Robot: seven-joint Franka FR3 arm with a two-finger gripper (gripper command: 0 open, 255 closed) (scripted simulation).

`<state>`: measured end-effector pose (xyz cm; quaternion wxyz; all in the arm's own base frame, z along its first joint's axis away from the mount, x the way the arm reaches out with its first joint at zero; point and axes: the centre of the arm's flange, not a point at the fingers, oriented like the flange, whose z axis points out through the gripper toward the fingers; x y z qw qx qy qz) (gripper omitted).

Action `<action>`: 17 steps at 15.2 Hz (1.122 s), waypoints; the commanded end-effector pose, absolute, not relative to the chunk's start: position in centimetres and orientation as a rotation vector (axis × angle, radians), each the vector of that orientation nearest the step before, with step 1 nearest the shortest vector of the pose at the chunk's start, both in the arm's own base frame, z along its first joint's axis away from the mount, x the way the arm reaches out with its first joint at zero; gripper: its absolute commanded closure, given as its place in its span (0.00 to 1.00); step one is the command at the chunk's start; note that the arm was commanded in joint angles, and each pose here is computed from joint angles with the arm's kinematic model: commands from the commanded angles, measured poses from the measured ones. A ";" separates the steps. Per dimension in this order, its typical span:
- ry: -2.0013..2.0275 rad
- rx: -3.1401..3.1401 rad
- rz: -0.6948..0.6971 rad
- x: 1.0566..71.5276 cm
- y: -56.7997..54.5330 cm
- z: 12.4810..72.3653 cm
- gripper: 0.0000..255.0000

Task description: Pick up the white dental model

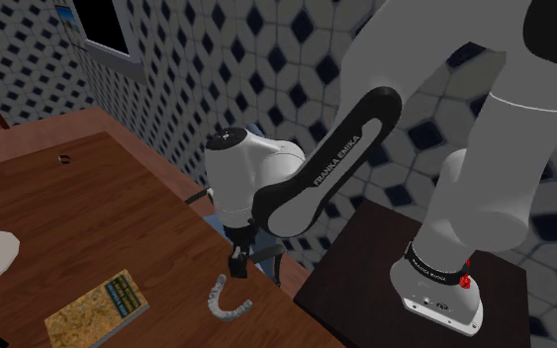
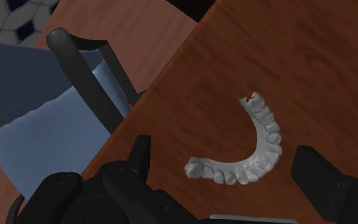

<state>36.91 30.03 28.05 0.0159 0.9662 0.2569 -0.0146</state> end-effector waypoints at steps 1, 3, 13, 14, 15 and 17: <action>0.850 2.987 -0.036 36.8 32.4 26.1 0.00; 0.897 2.967 -0.029 36.7 34.3 24.2 0.00; 1.022 2.911 -0.009 36.2 39.4 17.1 0.00; 1.022 2.911 -0.009 36.2 39.4 16.6 0.00; 1.022 2.911 -0.009 36.2 39.4 16.1 0.00; 1.022 2.911 -0.009 36.2 39.4 15.3 0.00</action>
